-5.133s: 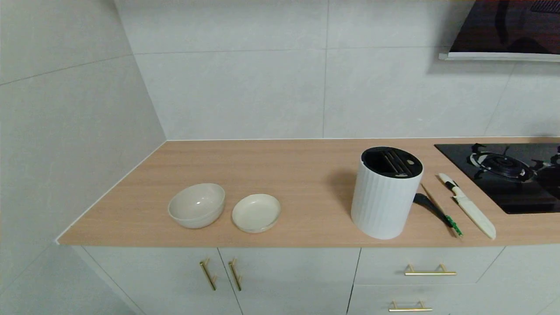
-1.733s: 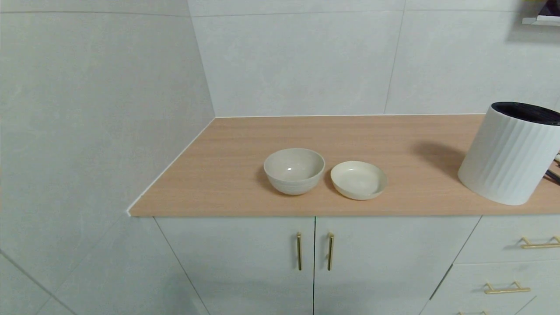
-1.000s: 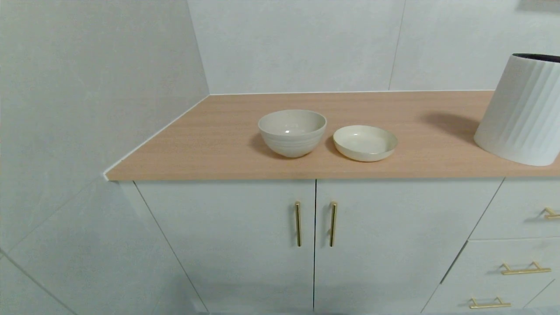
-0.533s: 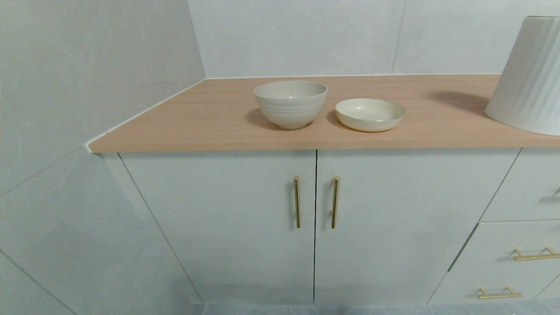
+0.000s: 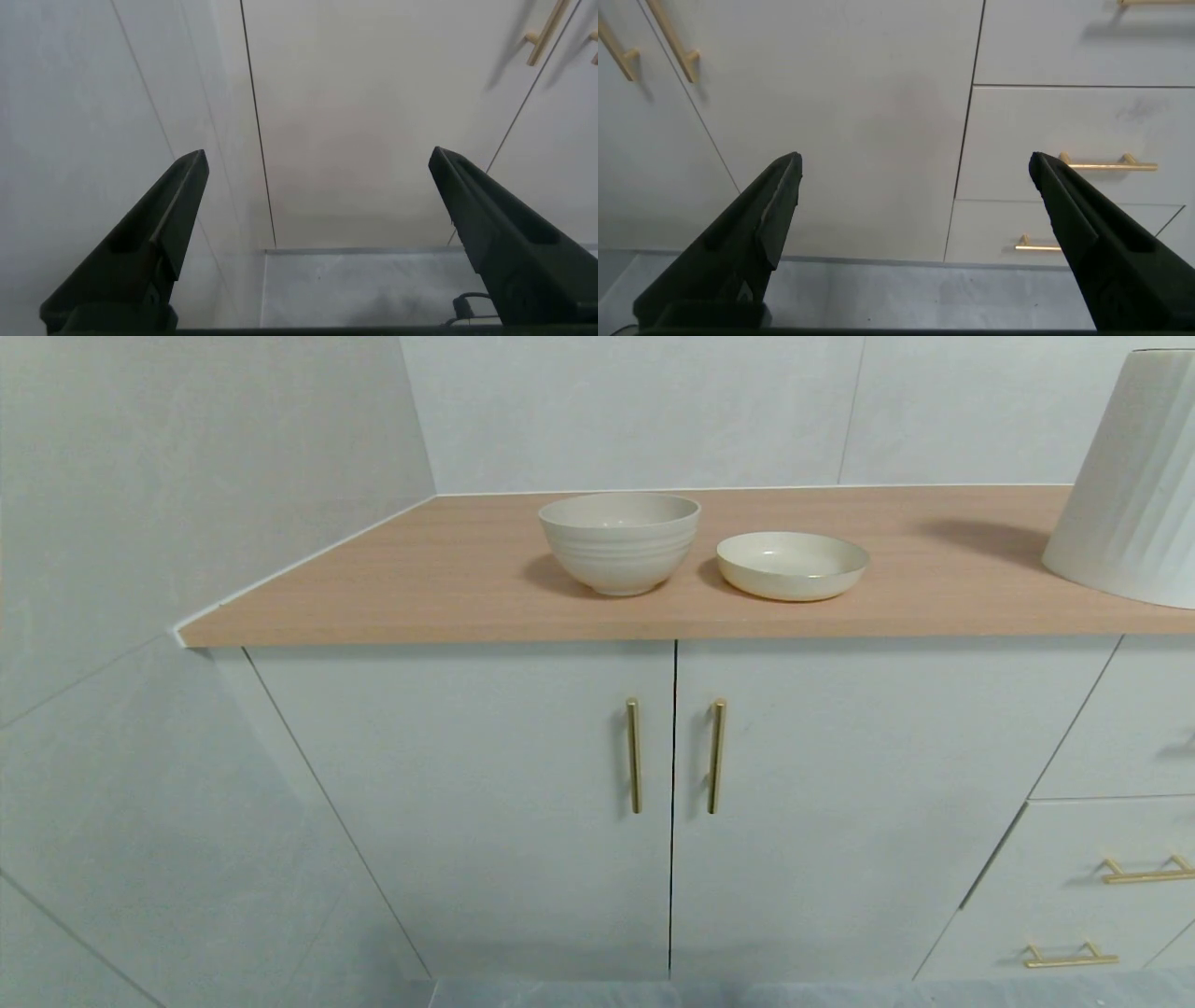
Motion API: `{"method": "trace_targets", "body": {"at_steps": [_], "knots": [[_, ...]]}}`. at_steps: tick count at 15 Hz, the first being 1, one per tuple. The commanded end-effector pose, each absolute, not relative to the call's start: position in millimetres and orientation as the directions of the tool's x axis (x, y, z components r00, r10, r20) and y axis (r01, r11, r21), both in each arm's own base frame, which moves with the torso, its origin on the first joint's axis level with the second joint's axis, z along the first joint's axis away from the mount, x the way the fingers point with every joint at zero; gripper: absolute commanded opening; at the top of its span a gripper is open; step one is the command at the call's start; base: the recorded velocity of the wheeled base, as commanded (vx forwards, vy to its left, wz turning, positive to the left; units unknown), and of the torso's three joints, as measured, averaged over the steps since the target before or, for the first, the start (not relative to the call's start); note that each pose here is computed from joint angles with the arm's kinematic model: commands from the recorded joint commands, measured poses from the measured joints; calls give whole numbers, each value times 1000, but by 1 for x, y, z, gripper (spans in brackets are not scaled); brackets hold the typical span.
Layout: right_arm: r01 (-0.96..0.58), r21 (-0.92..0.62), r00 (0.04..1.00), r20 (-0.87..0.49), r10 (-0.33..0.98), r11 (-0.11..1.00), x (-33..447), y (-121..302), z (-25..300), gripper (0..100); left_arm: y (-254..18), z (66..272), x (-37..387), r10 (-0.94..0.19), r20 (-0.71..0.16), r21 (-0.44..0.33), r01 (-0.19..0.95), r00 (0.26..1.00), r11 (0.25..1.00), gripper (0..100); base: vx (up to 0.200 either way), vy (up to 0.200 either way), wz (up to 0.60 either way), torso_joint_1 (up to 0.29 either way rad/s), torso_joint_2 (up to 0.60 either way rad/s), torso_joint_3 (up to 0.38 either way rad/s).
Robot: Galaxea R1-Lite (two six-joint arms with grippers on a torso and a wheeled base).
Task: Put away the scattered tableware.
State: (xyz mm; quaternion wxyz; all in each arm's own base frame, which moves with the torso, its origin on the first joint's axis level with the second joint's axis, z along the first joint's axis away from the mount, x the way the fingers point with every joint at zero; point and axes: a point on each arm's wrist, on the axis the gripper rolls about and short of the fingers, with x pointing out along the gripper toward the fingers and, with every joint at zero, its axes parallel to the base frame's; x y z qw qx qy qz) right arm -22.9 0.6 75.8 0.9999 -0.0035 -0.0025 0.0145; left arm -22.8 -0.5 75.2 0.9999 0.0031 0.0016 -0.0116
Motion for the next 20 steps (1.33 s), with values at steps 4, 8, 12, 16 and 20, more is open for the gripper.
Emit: {"method": "trace_targets", "body": {"at_steps": [4, 8, 12, 16, 20], "knots": [[-31, -12, 1000, 3, 31, 999, -23, 1, 76, 100, -1, 75, -23, -23, -5, 6, 23, 1000, 1000, 100, 0, 0, 0, 0, 0, 0], [-34, -14, 999, 3, 34, 999, -23, 1, 76, 100, -1, 75, -23, -23, -3, 6, 23, 1000, 1000, 100, 0, 0, 0, 0, 0, 0], [-114, -12, 989, 91, 115, 993, -30, 2, 102, 100, -1, 75, -23, -23, -5, 6, 23, 1000, 1000, 100, 0, 0, 0, 0, 0, 0], [-275, 23, 958, -81, 275, 961, -12, 5, 120, 100, -1, 75, -23, -23, -5, 6, 23, 1000, 1000, 100, 0, 0, 0, 0, 0, 0], [-440, 90, 850, -279, 447, 893, 20, 10, 133, 100, -1, 75, -23, -23, -3, 6, 23, 1000, 1000, 100, 0, 0, 0, 0, 0, 0]]}}
